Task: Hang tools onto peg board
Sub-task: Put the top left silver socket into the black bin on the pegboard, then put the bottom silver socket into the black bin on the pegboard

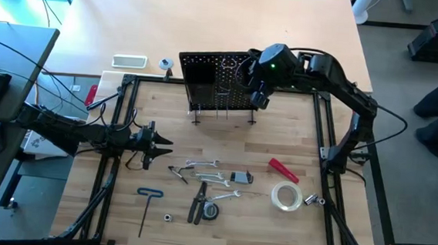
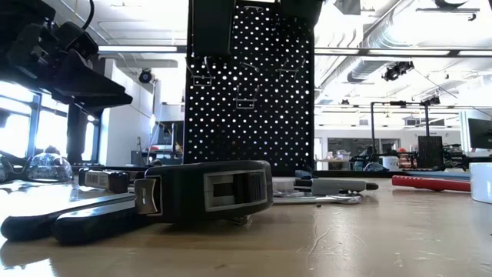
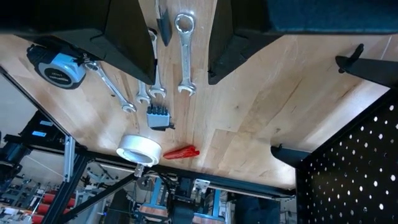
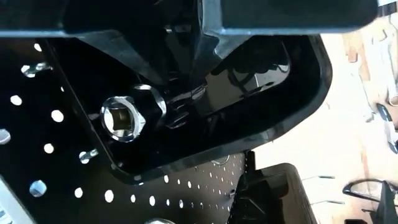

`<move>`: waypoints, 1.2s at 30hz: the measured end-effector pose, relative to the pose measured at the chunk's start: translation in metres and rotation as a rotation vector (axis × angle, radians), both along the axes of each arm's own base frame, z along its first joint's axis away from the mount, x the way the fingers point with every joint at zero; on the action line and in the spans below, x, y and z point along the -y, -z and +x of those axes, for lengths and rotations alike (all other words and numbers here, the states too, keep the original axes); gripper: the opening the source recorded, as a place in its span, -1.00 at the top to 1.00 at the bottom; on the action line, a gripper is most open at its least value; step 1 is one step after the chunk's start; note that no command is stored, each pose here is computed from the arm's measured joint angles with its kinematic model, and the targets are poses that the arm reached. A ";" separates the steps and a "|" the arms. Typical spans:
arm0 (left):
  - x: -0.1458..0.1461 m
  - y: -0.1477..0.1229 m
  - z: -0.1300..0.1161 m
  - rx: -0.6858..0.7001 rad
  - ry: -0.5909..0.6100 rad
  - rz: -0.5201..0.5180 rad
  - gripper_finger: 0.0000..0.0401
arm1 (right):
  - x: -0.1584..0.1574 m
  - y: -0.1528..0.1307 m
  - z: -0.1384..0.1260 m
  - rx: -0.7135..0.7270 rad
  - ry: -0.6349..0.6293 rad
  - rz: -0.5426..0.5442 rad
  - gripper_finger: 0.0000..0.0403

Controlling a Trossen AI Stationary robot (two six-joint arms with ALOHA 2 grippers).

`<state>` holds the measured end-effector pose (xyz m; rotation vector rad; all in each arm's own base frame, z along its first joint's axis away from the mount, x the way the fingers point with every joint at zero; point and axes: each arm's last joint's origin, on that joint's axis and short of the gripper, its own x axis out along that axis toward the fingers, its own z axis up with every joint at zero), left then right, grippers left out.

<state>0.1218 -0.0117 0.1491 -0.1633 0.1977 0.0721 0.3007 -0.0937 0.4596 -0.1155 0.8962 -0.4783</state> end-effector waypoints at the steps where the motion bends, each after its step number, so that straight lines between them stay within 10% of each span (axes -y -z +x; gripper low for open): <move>1: 0.000 0.000 0.000 0.000 0.000 0.000 0.31 | 0.000 0.000 0.000 -0.004 -0.006 -0.010 0.67; 24: 0.000 0.000 0.000 -0.002 0.006 0.008 0.31 | -0.020 -0.009 -0.005 -0.026 -0.005 -0.120 0.56; 36: 0.009 0.008 -0.002 -0.098 0.262 -0.082 0.31 | -0.077 -0.042 -0.025 0.110 -0.165 -0.137 0.25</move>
